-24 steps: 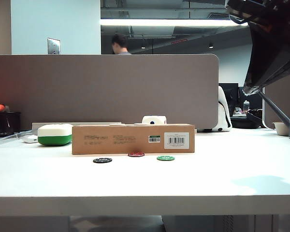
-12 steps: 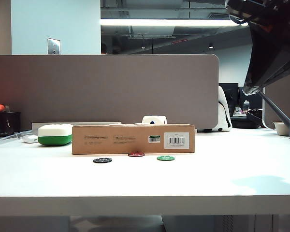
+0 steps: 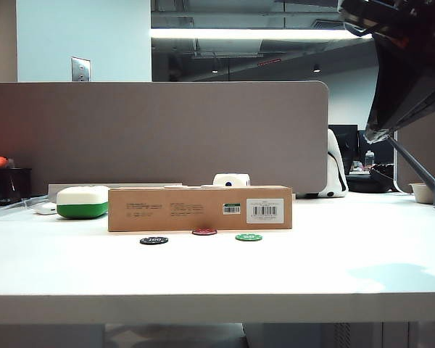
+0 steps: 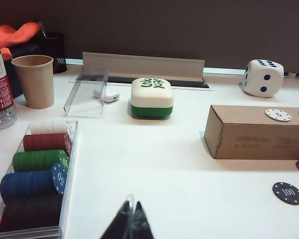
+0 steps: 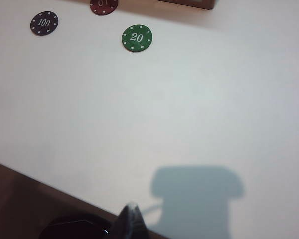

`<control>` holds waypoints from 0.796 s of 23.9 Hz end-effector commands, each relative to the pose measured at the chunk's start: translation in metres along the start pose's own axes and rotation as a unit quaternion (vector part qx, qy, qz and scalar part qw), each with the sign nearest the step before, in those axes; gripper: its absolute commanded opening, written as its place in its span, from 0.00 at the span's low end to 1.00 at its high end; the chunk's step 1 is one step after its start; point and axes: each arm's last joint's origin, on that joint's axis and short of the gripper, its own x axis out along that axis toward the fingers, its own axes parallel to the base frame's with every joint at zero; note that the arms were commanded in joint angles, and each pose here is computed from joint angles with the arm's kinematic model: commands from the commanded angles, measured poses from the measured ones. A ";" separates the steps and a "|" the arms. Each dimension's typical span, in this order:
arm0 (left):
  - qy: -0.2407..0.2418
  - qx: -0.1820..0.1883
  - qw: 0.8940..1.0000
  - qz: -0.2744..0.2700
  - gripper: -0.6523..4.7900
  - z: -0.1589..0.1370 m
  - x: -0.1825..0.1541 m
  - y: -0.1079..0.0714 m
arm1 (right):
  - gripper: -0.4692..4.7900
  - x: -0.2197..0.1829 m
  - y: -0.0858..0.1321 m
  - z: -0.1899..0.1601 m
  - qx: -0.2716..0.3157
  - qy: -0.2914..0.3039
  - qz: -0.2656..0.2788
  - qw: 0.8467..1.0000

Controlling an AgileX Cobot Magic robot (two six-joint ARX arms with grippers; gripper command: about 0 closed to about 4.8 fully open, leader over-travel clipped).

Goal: Push the chip, whose value equals the sum of all the chip values on the rectangular box, forward next to the box.

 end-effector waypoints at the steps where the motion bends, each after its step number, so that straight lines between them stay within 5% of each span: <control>1: -0.006 0.001 1.000 0.000 0.11 0.002 0.000 0.000 | 0.09 -0.001 0.001 0.002 0.002 -0.010 0.002 1.000; 19: -0.010 0.025 1.000 -0.002 0.11 0.003 0.000 0.000 | 0.09 -0.001 0.001 0.002 0.002 -0.010 0.002 1.000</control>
